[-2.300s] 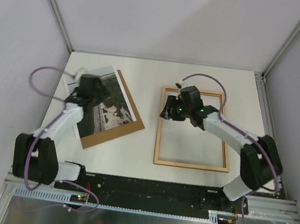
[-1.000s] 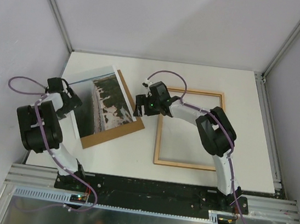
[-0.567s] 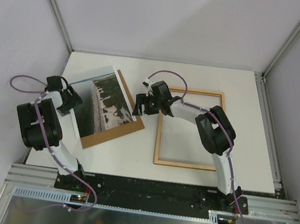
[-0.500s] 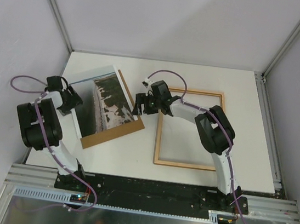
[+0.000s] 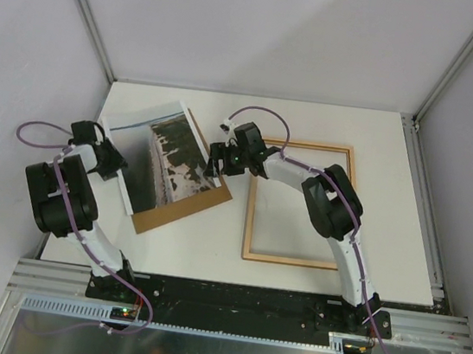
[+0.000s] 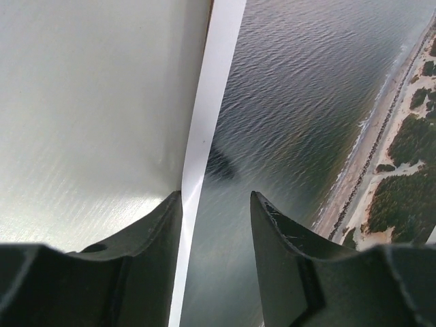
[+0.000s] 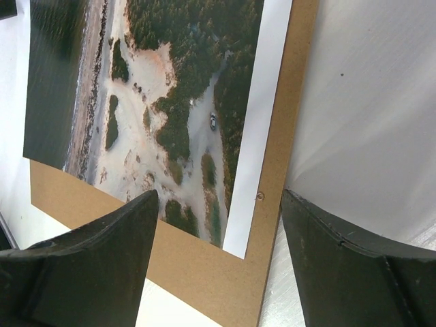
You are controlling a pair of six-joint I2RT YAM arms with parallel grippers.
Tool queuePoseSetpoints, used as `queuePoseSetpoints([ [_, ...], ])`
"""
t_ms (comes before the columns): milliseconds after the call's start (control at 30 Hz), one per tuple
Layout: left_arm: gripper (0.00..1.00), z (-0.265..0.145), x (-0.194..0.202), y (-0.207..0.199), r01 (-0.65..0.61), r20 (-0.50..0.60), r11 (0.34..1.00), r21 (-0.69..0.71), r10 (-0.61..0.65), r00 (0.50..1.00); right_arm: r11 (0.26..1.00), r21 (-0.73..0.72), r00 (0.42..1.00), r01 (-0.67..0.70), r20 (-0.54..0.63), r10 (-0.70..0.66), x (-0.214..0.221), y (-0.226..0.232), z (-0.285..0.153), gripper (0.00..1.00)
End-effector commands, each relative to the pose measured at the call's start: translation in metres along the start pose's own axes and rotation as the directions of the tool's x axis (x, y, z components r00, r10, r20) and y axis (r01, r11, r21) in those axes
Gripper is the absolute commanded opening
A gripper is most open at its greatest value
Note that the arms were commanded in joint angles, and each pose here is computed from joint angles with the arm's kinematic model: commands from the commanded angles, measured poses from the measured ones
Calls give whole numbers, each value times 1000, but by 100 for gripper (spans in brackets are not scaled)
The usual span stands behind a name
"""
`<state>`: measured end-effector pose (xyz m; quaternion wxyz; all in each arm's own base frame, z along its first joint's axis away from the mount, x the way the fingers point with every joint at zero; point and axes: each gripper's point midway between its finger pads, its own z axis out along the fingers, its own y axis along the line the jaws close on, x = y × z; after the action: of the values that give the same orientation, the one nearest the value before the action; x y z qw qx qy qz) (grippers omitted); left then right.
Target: Put the photo into the frame
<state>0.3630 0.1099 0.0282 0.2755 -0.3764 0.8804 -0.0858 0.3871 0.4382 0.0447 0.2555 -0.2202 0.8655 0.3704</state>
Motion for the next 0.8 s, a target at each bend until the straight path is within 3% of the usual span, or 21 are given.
queuePoseSetpoints([
  [0,45,-15,-2,-27,11,-13,993,117,-10,1000,999,5,995,-34,-93,34,31,-4,17,77],
  [400,35,-44,-7,-48,7,26,978,208,-13,1000,999,17,994,-28,-106,30,32,-4,16,77],
  [767,30,-20,-10,-18,-90,29,994,69,88,996,1000,25,994,-16,-110,19,32,-4,14,77],
])
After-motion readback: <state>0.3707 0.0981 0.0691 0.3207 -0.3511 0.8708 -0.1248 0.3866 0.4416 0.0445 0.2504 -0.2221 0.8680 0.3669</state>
